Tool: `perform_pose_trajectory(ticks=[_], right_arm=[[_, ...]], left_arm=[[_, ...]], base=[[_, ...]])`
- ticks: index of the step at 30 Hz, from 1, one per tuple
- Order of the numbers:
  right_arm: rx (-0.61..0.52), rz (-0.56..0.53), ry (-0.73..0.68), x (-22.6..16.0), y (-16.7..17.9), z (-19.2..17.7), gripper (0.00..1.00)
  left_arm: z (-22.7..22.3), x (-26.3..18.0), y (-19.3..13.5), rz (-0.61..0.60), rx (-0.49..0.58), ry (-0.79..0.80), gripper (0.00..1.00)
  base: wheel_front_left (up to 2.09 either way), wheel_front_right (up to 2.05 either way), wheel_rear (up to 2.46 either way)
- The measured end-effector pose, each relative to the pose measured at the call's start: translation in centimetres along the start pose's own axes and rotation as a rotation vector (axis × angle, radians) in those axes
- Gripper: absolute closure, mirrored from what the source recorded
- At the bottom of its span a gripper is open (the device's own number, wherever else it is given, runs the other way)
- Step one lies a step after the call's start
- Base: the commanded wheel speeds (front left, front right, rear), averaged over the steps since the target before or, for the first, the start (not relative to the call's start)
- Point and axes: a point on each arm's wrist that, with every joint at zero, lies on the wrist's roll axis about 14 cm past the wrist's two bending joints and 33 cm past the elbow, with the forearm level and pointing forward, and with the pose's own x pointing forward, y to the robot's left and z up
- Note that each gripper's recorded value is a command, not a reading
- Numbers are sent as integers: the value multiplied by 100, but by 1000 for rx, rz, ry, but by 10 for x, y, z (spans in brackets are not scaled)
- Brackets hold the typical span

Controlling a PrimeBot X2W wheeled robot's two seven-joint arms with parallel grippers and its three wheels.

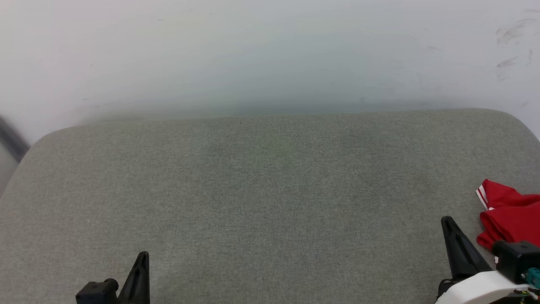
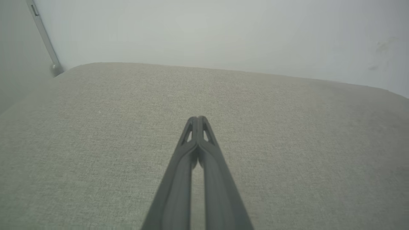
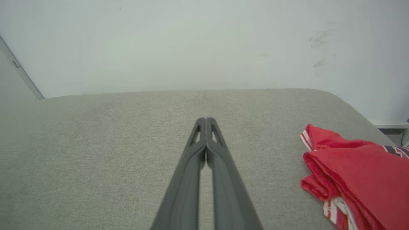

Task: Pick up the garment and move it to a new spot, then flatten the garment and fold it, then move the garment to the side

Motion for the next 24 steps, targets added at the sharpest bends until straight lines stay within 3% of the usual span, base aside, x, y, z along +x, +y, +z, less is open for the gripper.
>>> perform_pose_trajectory(ticks=[24], right_arm=[[463,11,2,11,-2,-11,100]], left_arm=[[-7,17,7,67,-429,76,100]], base=[[0,0,0]])
